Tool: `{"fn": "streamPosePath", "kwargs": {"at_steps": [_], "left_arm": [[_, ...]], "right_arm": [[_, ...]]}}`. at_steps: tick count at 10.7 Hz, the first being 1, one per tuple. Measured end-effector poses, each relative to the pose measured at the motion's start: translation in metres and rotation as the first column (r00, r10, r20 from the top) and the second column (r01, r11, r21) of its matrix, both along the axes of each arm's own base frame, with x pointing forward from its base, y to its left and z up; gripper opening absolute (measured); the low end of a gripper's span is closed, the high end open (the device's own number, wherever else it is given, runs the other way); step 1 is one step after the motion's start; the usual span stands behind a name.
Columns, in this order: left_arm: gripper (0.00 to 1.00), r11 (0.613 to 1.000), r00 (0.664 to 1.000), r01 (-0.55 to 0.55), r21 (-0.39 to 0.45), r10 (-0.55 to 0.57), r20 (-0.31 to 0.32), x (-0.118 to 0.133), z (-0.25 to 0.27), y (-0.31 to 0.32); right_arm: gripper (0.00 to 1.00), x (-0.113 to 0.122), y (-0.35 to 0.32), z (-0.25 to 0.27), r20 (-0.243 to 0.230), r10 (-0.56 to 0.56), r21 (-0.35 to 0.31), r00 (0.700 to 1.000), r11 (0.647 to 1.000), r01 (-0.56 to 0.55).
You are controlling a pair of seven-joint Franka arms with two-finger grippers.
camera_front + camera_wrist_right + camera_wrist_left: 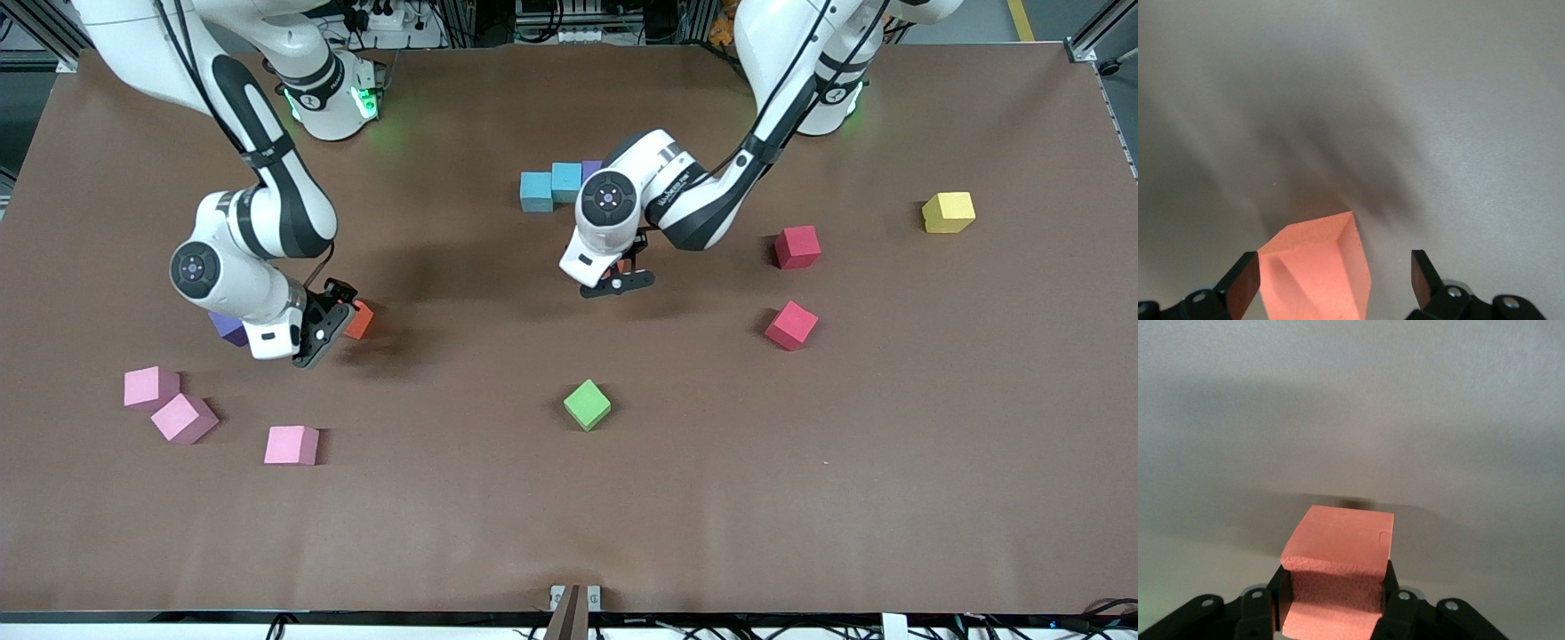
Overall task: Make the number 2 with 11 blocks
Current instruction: 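Carry the orange cube with the left gripper while the right gripper reaches orange, then place the orange cube at the cluster while the right gripper grasps orange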
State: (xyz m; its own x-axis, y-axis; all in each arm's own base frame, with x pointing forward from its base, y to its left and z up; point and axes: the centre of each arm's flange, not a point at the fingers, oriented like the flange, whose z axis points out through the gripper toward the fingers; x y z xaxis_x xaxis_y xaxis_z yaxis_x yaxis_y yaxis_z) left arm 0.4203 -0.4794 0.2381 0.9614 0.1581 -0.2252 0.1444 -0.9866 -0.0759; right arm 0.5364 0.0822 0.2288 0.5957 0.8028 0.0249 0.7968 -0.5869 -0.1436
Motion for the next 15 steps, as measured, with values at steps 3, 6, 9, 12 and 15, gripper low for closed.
{"fn": "streamPosePath", "kwargs": {"at_steps": [3, 6, 9, 12, 15], "left_arm": [[0.54, 1.0, 1.0, 0.018, 0.01, -0.018, -0.008, -0.009, -0.007, -0.004], [0.54, 0.999, 0.999, 0.036, 0.018, -0.035, -0.024, -0.02, -0.017, -0.011], [0.54, 0.998, 0.999, 0.048, 0.04, -0.047, -0.022, -0.031, -0.025, -0.015], [0.54, 0.998, 0.999, 0.043, 0.051, -0.041, -0.027, -0.038, -0.029, -0.018], [0.54, 0.998, 0.999, 0.042, 0.05, -0.04, -0.031, -0.045, -0.029, -0.023]], "right_arm": [[1.0, -0.018, 0.015, 0.008, 0.06, 0.066, 0.008, 0.996, 0.998, -0.067], [1.0, -0.038, 0.009, -0.01, 0.124, 0.123, -0.008, 0.985, 0.992, -0.123], [1.0, -0.048, 0.002, -0.02, 0.157, 0.123, -0.021, 0.98, 0.992, -0.122], [1.0, -0.055, -0.002, -0.031, 0.155, 0.118, -0.027, 0.981, 0.993, -0.115], [0.78, -0.056, -0.003, -0.034, 0.151, 0.118, -0.027, 0.981, 0.993, -0.115]]}}
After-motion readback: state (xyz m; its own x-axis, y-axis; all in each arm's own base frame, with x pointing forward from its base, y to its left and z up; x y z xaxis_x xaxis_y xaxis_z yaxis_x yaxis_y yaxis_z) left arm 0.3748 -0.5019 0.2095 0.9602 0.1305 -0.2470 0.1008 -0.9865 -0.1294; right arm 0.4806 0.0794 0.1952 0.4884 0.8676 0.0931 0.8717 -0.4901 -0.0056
